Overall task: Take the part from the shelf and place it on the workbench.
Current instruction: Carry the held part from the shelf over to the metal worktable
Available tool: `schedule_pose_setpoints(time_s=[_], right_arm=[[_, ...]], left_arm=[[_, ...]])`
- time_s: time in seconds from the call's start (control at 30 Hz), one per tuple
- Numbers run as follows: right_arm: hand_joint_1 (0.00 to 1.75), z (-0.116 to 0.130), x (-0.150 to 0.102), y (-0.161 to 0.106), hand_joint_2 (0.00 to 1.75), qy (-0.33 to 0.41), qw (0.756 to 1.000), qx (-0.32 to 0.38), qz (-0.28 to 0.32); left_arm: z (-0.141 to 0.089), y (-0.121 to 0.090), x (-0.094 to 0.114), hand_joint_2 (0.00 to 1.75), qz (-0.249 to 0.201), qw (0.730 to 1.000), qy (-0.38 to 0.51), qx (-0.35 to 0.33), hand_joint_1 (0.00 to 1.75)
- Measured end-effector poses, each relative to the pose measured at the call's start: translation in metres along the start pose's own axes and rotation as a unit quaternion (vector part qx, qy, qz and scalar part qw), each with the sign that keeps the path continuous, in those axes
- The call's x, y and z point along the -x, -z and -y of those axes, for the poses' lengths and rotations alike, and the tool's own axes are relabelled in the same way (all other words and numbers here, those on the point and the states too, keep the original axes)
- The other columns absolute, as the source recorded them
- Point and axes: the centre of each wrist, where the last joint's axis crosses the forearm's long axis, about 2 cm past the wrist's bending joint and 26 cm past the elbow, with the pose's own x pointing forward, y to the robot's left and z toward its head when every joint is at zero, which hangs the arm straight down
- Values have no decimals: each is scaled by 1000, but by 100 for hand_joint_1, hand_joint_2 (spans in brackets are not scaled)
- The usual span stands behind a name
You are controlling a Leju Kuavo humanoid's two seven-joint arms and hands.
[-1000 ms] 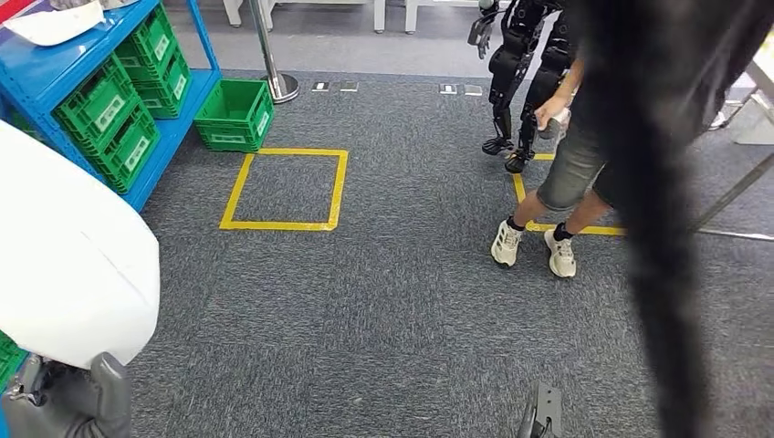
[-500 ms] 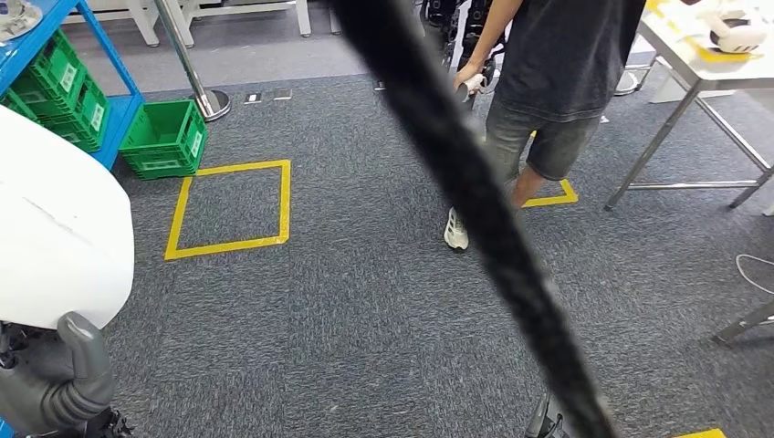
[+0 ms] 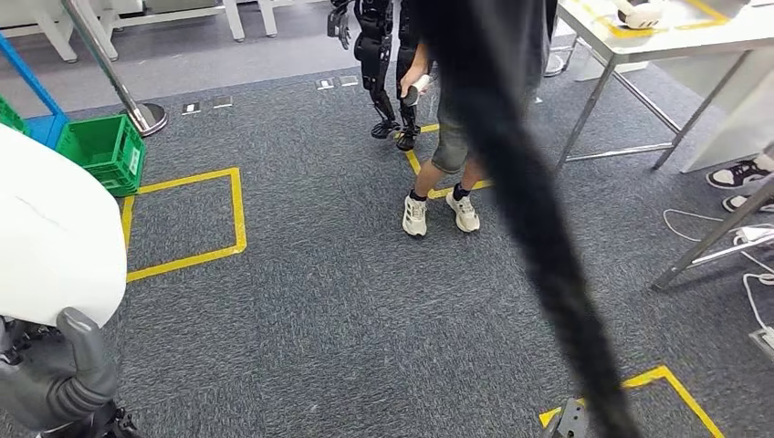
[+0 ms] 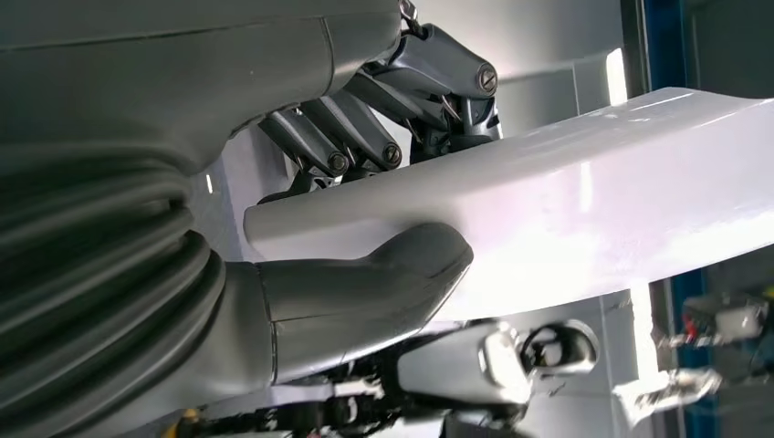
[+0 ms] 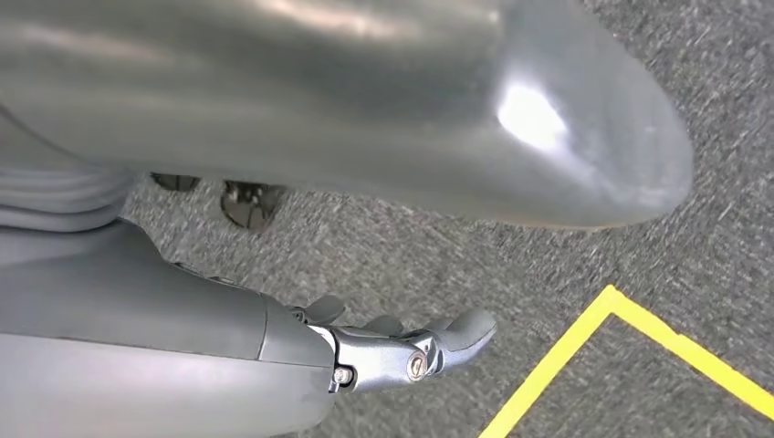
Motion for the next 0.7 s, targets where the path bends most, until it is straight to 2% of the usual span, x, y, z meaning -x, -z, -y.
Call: schedule_pose_setpoints(time_s=[0.4, 0.7], right_arm=[[0, -5, 1, 0, 0, 14, 999, -38, 2], [0, -6, -1, 1, 0, 32, 998, -48, 13]], left_arm=[[0, -18, 2, 175, -29, 999, -21, 22, 175], [2, -13, 9, 175, -27, 999, -1, 29, 175]])
